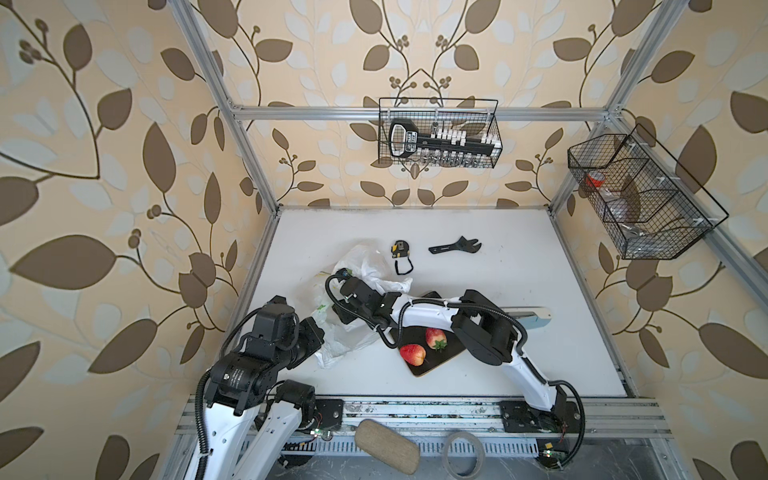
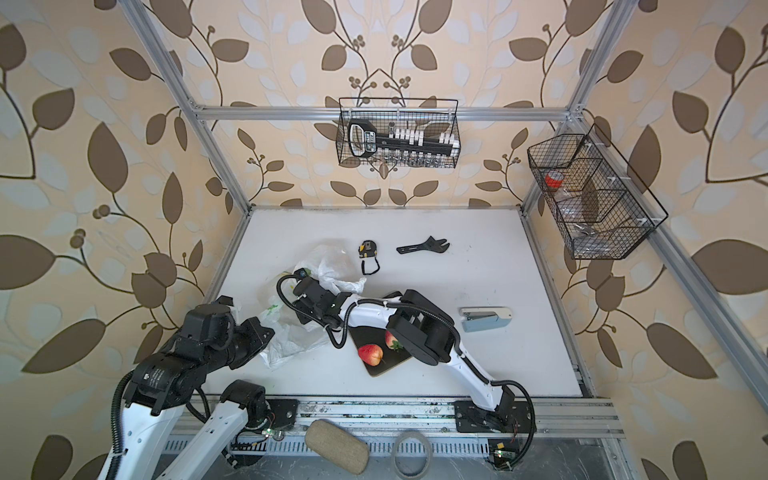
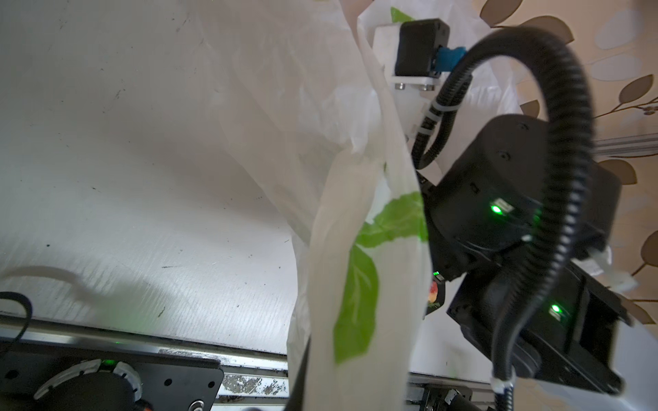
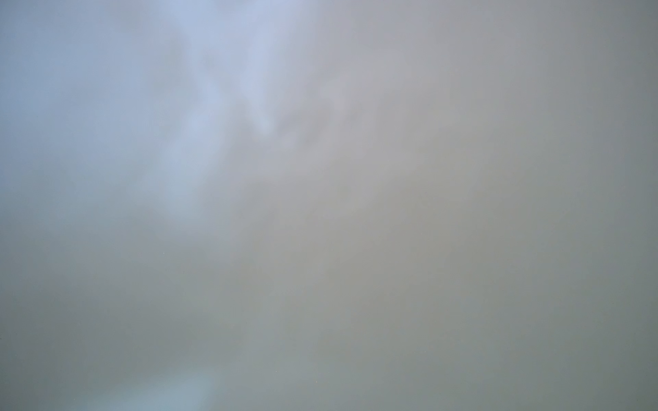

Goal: Take the fake fruits out of the plastic bag
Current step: 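Reach the right gripper into the bag and grasp the yellow pear branch, then lift the pear branch out and lower it onto the black mat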

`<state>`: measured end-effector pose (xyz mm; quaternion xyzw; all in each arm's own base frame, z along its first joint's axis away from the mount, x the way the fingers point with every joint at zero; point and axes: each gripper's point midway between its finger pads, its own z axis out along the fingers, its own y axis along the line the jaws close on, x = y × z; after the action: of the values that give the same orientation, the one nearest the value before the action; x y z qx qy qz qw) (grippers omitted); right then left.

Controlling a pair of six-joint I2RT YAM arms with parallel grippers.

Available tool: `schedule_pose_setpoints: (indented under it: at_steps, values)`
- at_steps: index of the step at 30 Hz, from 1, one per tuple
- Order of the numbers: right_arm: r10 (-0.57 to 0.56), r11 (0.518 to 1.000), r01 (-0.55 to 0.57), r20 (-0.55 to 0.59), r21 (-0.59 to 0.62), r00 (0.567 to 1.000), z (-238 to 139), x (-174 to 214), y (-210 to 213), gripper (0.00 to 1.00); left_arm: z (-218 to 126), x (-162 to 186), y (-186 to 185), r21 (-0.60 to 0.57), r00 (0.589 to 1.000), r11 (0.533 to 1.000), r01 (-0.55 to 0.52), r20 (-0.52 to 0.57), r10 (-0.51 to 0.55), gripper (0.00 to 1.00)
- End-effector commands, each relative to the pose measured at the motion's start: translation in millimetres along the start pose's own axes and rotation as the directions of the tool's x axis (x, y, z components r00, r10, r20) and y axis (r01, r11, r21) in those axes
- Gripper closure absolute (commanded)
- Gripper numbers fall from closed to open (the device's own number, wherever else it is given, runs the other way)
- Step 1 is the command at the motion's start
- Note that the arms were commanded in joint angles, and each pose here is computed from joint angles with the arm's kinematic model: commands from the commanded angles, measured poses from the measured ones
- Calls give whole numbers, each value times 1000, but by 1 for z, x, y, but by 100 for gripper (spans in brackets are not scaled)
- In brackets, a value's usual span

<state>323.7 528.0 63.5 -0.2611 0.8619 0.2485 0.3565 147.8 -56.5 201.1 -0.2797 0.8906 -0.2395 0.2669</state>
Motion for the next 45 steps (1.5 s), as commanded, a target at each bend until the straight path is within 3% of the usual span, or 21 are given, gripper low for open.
schedule_pose_setpoints:
  at_steps: [1, 12, 22, 28, 39, 45]
  values:
    - [-5, 999, 9, 82, -40, 997, -35, -30, 13, 53, 4, -4, -3, 8, 1000, 1000, 8, 13, -8, 100]
    - [-32, 999, 33, 62, -7, 998, -95, -6, -3, 56, 7, -16, -14, 40, 998, 999, 24, 51, -26, 100]
    - [-55, 996, 59, -55, 71, 997, -117, 32, -26, 59, 5, -27, -20, 61, 994, 997, 38, 100, -44, 100]
    - [-77, 995, 81, -64, 65, 995, -142, 40, -21, 59, 11, -28, -18, 51, 994, 998, 40, 102, -45, 100]
    - [-141, 990, 142, -31, 21, 990, -221, 61, -7, 59, 18, -28, -17, 50, 994, 998, 40, 100, -45, 100]
    - [-108, 992, 111, -50, 54, 993, -264, 88, -32, 60, 16, -30, -19, 57, 993, 998, 39, 105, -44, 100]
